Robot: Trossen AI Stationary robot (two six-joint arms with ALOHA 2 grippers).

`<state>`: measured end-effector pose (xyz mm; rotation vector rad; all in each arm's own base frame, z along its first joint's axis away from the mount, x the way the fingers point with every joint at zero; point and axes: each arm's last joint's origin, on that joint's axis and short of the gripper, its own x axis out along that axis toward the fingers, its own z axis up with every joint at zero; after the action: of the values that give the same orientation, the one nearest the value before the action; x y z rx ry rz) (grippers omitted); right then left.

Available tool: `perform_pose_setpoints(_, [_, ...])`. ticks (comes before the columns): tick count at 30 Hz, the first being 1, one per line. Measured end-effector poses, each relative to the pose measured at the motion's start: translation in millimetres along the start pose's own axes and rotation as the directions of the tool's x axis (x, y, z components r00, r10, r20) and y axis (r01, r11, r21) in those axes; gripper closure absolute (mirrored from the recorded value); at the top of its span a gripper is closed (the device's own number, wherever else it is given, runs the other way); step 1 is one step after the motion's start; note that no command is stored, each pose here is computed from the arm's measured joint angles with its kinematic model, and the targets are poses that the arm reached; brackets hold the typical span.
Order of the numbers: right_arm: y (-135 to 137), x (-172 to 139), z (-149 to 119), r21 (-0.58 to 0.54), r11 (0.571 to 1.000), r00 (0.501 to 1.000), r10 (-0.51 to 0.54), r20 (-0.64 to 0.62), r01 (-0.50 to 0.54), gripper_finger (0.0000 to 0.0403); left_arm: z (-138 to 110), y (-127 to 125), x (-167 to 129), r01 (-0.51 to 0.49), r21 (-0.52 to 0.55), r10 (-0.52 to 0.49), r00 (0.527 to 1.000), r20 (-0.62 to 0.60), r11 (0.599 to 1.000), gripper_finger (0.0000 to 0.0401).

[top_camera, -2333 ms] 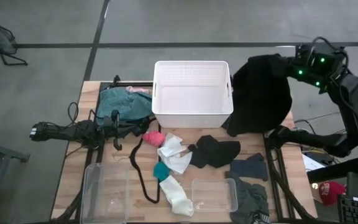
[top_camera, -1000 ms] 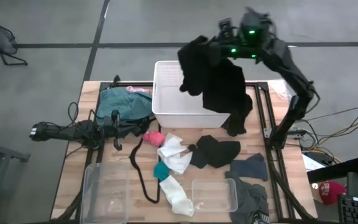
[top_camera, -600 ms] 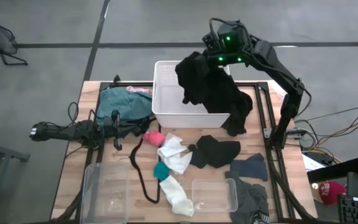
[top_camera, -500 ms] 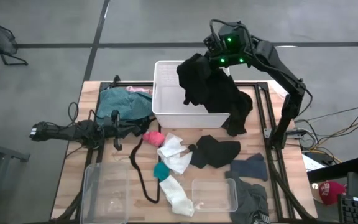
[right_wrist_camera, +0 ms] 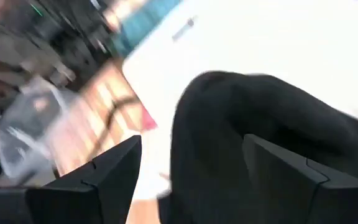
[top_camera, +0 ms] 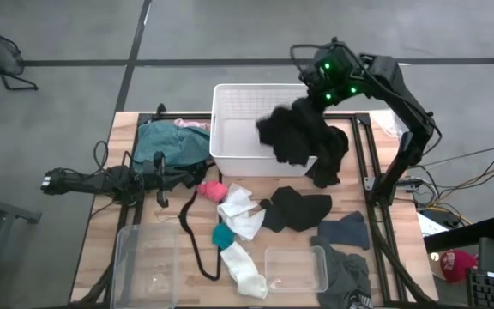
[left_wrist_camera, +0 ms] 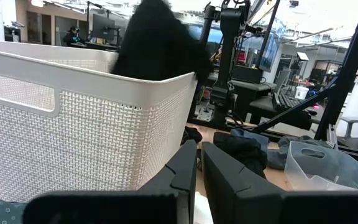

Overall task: Pick & Place Cloths
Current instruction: Put the black shirt into the laundry bin

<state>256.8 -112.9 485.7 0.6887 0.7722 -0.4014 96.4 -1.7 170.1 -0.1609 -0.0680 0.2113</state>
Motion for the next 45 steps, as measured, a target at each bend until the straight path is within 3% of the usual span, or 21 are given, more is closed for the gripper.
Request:
perform_pose_setpoints(4, [-4.3, 1.4, -4.9, 0.006, 0.996, 0.995, -0.089, -0.034, 0.089, 0.0116, 0.0, 0.0, 0.0, 0.0, 0.0, 0.0, 1.0, 0.0, 1.0, 0.0371])
perform_pose_setpoints(15, [-1.9, -36.0, -24.6, -0.039, 0.998, 0.998, -0.052, 0.031, 0.053, 0.0106, 0.0, 0.0, 0.0, 0.0, 0.001, 0.0, 1.0, 0.0, 1.0, 0.0371])
perform_pose_setpoints(20, [-8.5, -43.2, -47.0, -0.009, 0.998, 0.998, -0.065, -0.009, 0.065, 0.0119, 0.0, 0.0, 0.0, 0.0, 0.0, 0.0, 1.0, 0.0, 1.0, 0.0371])
perform_pose_setpoints(31, [-48.4, -33.8, -112.4, -0.02, 0.95, 0.946, -0.311, -0.094, 0.311, 0.0125, 0.0, 0.0, 0.0, 0.0, 0.001, 0.0, 1.0, 0.0, 1.0, 0.0371])
perform_pose_setpoints(40, [-72.9, 5.6, -145.4, -0.008, 0.939, 0.922, -0.339, -0.186, 0.344, 0.0101, 0.0, 0.0, 0.0, -0.001, 0.0, 0.001, 1.0, 0.0, 1.0, 0.0371])
perform_pose_setpoints(45, [-82.9, 25.1, -157.8, -0.066, 0.937, 0.911, -0.349, -0.22, 0.343, 0.0094, 0.0, 0.0, 0.0, 0.0, 0.0, 0.0, 1.0, 0.0, 1.0, 0.0371])
